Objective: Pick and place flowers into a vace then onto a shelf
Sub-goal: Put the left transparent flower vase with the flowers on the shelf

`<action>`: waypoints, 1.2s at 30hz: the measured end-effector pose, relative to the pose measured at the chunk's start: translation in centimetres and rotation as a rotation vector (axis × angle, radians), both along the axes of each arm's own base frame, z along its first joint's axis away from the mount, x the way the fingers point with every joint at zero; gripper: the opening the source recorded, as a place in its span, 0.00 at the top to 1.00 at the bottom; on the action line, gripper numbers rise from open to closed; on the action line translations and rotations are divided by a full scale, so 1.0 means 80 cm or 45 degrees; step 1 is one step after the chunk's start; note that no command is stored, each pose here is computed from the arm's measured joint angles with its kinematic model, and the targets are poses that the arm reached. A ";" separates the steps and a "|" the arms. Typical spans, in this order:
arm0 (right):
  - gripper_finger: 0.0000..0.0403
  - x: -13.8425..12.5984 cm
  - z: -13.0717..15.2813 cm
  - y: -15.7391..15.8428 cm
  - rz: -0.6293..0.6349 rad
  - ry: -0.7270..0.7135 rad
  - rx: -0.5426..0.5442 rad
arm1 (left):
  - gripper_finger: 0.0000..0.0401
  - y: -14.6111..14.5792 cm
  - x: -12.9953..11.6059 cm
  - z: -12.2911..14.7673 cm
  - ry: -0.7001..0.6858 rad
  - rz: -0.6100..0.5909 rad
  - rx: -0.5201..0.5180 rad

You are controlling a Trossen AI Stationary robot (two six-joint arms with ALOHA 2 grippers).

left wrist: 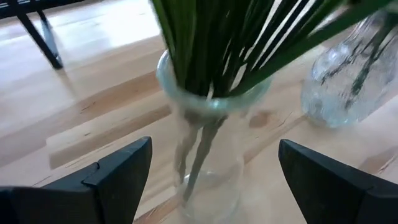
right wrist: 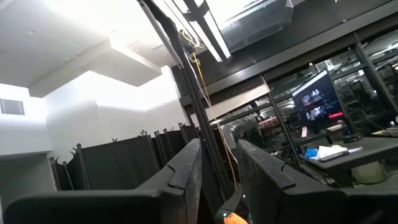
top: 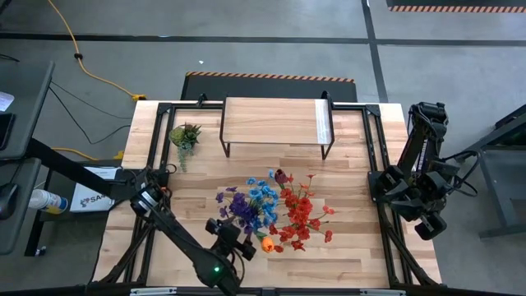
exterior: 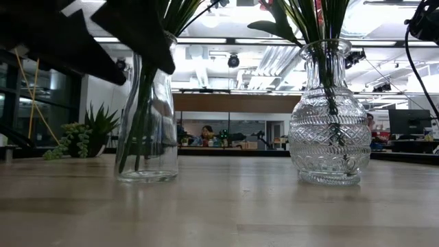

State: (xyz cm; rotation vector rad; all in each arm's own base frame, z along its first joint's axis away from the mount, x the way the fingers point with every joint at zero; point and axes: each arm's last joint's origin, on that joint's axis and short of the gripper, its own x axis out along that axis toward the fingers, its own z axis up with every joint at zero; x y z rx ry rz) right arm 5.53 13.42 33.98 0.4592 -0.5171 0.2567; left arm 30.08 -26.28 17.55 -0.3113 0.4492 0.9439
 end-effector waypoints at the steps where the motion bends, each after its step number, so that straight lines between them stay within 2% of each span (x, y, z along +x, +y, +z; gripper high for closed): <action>1: 0.77 0.000 0.000 0.000 0.000 0.000 0.000 | 0.05 0.000 0.001 0.000 -0.011 -0.001 0.005; 13: 0.77 0.000 0.000 0.000 -0.002 0.002 0.000 | 0.05 0.010 0.008 -0.002 -0.066 -0.003 0.075; 36: 0.77 0.000 0.000 0.000 -0.001 0.002 0.001 | 0.07 0.024 0.020 -0.004 -0.050 0.054 0.042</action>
